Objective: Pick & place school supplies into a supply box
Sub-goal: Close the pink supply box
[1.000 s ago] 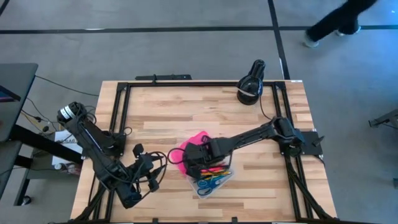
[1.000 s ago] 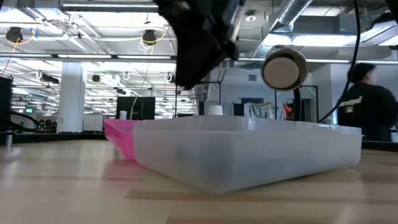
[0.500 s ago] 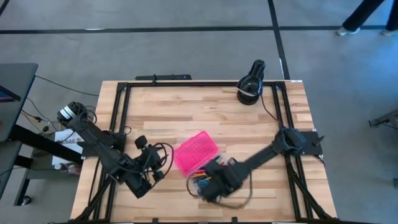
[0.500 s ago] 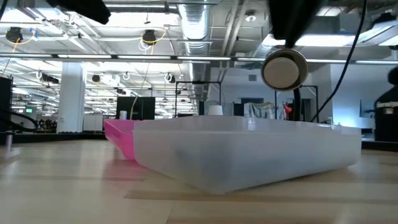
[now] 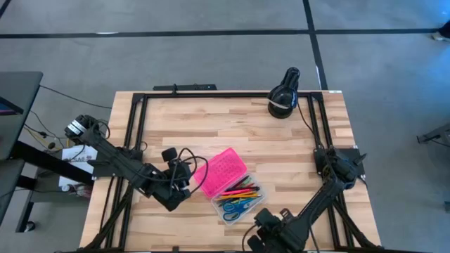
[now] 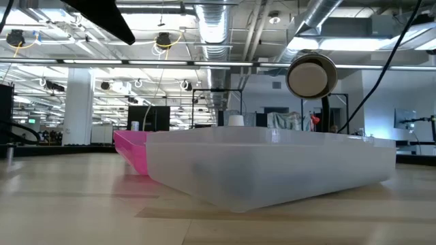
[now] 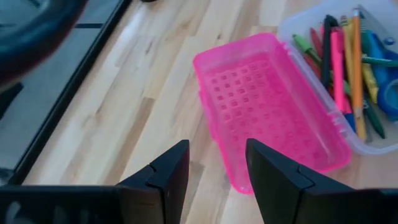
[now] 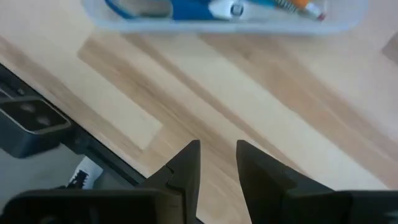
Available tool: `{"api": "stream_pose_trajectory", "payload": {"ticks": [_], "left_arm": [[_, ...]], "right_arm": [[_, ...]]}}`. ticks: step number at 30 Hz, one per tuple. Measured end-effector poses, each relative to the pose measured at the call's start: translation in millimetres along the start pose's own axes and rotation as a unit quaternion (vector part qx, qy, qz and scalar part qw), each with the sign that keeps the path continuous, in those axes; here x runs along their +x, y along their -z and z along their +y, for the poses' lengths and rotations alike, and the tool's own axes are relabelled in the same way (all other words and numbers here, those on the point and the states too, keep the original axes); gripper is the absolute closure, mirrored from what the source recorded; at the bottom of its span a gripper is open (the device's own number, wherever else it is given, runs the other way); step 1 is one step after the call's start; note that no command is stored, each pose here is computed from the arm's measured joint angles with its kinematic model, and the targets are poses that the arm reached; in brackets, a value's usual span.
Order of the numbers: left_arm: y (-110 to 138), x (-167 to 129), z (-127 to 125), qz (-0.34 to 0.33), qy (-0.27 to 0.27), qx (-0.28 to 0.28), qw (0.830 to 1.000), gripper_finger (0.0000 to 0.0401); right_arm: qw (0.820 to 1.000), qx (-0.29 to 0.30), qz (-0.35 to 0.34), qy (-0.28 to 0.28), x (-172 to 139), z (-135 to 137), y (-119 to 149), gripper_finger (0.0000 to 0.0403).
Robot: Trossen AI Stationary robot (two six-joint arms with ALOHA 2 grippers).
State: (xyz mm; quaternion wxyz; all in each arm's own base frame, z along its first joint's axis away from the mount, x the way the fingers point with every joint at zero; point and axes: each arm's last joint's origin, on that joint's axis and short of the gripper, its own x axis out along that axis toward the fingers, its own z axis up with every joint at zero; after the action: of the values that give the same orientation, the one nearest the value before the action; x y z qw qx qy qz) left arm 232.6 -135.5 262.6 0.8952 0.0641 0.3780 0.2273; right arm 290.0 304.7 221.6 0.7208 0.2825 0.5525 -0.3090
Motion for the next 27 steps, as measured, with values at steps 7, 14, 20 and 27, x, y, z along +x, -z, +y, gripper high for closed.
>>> {"api": "stream_pose_trajectory", "payload": {"ticks": [7, 14, 20, 27], "left_arm": [[-3.5, 2.2, -0.9, -0.001, 0.015, 0.005, 1.000, 0.0248], [-1.5, -0.2, -3.7, 0.010, 0.033, -0.016, 0.999, 0.0248], [2.2, -6.2, -8.1, 0.005, 0.040, -0.029, 0.999, 0.0248], [4.4, -9.9, -9.5, -0.009, 0.028, -0.039, 0.999, 0.0248]], "right_arm": [[0.998, -0.054, 0.000, -0.023, 27.3, 1.2, 3.8, 0.0305], [0.995, -0.074, -0.041, -0.056, 56.0, -0.9, 10.6, 0.0304], [0.989, -0.113, -0.064, -0.074, 63.1, -0.9, 15.5, 0.0282], [0.994, -0.085, -0.049, -0.055, 74.6, -6.0, 5.0, 0.0244]]}}
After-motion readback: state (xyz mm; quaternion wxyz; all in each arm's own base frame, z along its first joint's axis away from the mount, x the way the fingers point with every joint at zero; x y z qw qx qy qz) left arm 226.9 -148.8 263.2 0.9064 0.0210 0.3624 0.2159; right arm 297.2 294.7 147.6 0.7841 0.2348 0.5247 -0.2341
